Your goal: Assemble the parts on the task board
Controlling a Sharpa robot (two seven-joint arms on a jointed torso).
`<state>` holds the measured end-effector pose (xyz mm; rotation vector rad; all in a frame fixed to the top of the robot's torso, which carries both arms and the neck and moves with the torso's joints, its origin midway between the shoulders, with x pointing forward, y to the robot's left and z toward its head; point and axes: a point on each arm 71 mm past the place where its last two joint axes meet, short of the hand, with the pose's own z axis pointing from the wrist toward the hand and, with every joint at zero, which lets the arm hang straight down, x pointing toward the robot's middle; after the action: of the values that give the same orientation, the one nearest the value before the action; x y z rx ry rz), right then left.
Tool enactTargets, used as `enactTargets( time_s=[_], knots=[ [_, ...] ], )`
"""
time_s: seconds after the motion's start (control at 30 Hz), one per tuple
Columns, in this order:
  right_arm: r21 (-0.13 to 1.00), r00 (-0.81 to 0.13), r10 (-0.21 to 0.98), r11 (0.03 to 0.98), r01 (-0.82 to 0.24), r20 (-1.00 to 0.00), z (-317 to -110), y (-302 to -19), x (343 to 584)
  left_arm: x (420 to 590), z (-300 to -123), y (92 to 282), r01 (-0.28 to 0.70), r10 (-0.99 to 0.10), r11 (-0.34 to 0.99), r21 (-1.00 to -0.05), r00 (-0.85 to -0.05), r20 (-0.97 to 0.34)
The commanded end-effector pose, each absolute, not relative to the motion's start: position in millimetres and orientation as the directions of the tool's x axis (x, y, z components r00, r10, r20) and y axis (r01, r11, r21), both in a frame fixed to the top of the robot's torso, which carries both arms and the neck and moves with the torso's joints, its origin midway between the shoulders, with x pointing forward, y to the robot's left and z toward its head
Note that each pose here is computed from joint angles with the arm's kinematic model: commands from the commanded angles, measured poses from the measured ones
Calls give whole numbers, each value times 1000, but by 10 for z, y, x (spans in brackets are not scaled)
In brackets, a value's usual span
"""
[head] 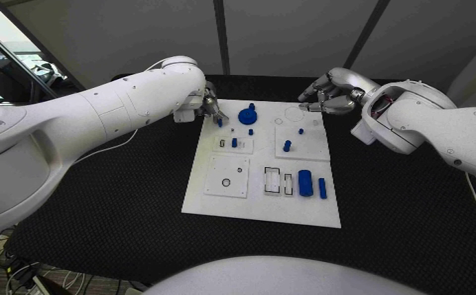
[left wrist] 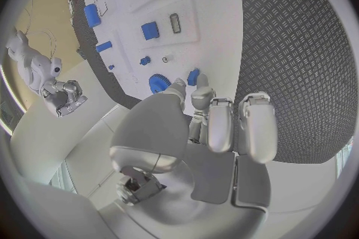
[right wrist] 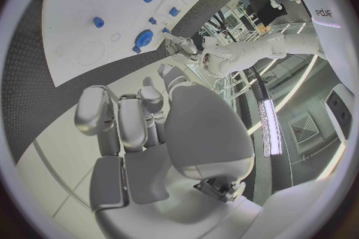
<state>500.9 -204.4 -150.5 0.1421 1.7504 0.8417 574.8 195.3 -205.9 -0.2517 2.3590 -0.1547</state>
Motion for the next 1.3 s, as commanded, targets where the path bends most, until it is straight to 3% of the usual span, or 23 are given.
enactTargets(
  time_s=[0.03,0.73,1.3],
  knots=[
    [597,-362,488,735,-320,-794,-1492,-2034,5007,5749,-2054,1946,-124,-214,976,-180,-710,-671],
    [589,-358,481,739,-325,-801,-1489,-2037,5003,5726,-2035,1956,-110,-254,962,-249,-693,-675],
    [588,-356,481,742,-322,-801,-1491,-2062,5009,5378,-1812,2056,-61,-316,933,-354,-611,-726]
  ],
)
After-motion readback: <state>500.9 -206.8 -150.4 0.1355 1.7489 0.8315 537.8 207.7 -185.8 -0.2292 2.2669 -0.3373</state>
